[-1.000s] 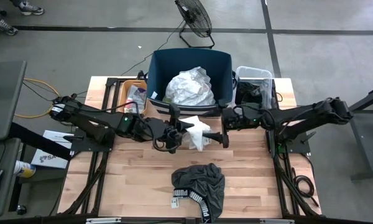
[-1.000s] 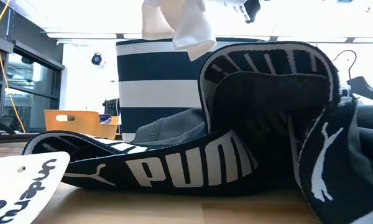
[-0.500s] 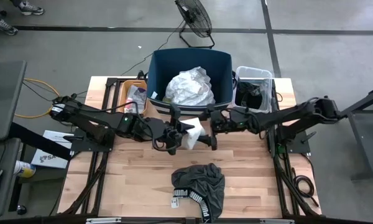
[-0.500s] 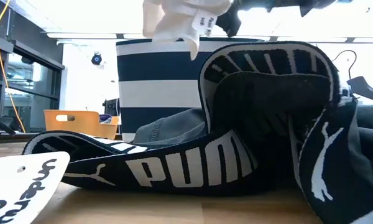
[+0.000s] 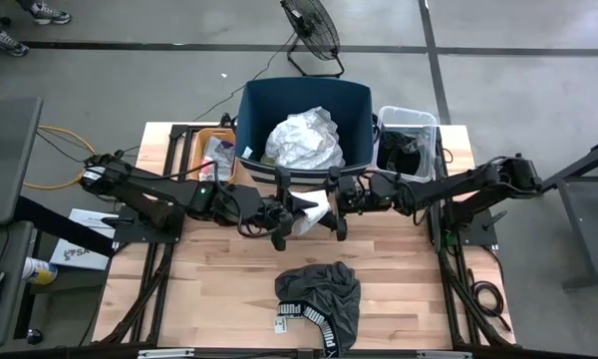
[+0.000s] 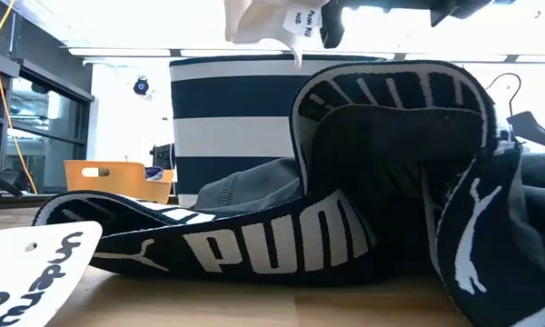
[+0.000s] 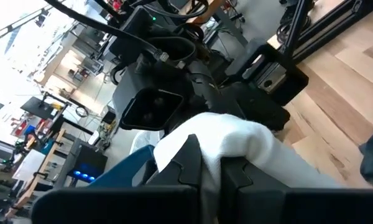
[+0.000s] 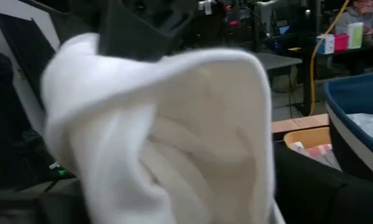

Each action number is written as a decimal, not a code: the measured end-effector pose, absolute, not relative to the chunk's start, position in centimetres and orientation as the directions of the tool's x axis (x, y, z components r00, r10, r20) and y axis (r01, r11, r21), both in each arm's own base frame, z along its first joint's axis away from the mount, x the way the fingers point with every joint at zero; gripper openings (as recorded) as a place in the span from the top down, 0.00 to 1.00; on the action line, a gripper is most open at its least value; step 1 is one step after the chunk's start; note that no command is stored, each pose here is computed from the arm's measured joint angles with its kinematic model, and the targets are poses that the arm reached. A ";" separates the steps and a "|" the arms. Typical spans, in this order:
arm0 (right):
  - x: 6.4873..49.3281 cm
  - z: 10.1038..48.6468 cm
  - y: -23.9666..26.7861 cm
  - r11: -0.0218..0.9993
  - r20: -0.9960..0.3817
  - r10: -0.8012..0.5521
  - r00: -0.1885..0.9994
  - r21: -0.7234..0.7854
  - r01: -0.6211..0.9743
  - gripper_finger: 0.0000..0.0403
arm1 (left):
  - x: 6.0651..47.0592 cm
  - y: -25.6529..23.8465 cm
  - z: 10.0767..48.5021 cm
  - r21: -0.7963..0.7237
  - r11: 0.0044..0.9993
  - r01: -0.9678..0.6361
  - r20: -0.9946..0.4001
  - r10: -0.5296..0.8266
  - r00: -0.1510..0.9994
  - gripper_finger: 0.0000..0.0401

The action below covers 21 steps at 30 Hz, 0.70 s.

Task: Pick & Place Cloths
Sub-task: Put the white underwear into the transparent bin

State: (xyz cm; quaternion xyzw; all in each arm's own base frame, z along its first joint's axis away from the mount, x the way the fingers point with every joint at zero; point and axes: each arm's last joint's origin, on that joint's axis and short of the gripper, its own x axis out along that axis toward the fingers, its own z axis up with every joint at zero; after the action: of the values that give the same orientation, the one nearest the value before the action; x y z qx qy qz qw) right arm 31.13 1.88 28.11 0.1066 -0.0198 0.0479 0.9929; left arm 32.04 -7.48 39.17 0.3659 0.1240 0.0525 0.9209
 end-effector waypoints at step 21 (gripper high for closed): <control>31.0 28.1 2.0 0.930 0.034 0.206 0.978 0.305 -0.206 0.93 | 32.0 -7.4 39.1 0.667 0.744 -0.039 -0.194 0.224 0.955 0.83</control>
State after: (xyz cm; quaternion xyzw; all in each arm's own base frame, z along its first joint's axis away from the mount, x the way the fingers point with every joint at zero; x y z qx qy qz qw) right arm 31.00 2.00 28.07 0.1554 -0.0005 0.1050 0.9823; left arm 32.02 -7.40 39.08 0.3506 0.1317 0.0712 0.9245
